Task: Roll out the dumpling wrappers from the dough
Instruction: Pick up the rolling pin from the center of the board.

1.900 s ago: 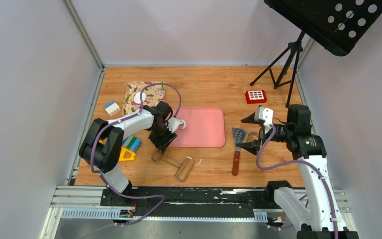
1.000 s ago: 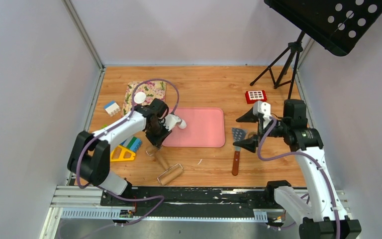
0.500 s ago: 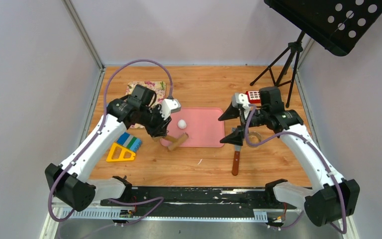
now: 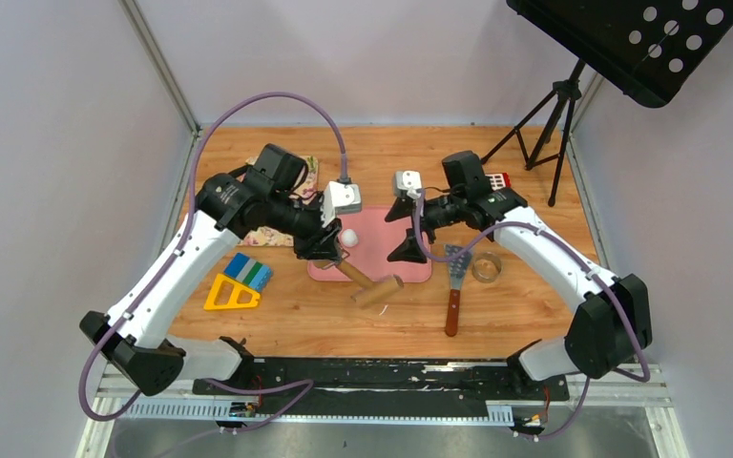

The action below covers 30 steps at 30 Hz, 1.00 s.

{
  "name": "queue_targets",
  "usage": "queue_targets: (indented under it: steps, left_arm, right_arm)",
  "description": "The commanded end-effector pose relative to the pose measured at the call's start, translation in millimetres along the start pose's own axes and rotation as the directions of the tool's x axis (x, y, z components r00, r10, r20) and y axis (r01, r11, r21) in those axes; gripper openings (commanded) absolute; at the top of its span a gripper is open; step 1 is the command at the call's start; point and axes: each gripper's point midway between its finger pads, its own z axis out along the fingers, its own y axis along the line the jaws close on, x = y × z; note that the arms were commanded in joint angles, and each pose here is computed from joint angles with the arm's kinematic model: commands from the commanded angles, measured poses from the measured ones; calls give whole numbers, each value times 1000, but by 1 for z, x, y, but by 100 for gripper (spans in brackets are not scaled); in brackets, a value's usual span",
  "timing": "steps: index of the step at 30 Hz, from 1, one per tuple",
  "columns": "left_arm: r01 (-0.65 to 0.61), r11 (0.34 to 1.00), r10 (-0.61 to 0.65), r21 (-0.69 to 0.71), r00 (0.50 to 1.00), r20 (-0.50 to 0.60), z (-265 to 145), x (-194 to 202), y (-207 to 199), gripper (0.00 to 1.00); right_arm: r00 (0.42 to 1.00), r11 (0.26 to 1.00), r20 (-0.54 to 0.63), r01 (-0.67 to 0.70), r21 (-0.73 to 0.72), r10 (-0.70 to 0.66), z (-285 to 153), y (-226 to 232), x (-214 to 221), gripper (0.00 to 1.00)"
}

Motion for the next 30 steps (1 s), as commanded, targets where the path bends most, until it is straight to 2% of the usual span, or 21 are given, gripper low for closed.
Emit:
queue_targets:
  steps: [1,5,9,16,20,25,30]
  left_arm:
    - [-88,992,82,89,994,74,-2,-31,-25,0]
    - [-99,988,89,119,992,92,9,-42,-32,0]
    - [-115,987,100,110,986,133,9,-54,-32,0]
    - [-131,986,113,102,980,166,11,-66,-31,0]
    - [-127,987,109,101,980,166,14,-69,-29,0]
    - [-121,989,106,86,980,166,15,-74,-24,0]
    - [-116,990,100,82,980,174,14,-79,-23,0]
  right_arm:
    - [994,995,44,95,11,-95,13,-8,-36,100]
    - [994,987,110,-9,-163,27,27,22,-48,100]
    - [979,944,138,-97,-315,147,33,41,-55,100]
    - [966,910,136,-153,-385,220,35,46,-59,99]
    - [973,921,117,-146,-361,200,44,47,-47,97]
    - [983,952,86,-135,-274,165,54,36,-37,83]
    - [994,981,62,-79,-177,92,52,31,-28,74]
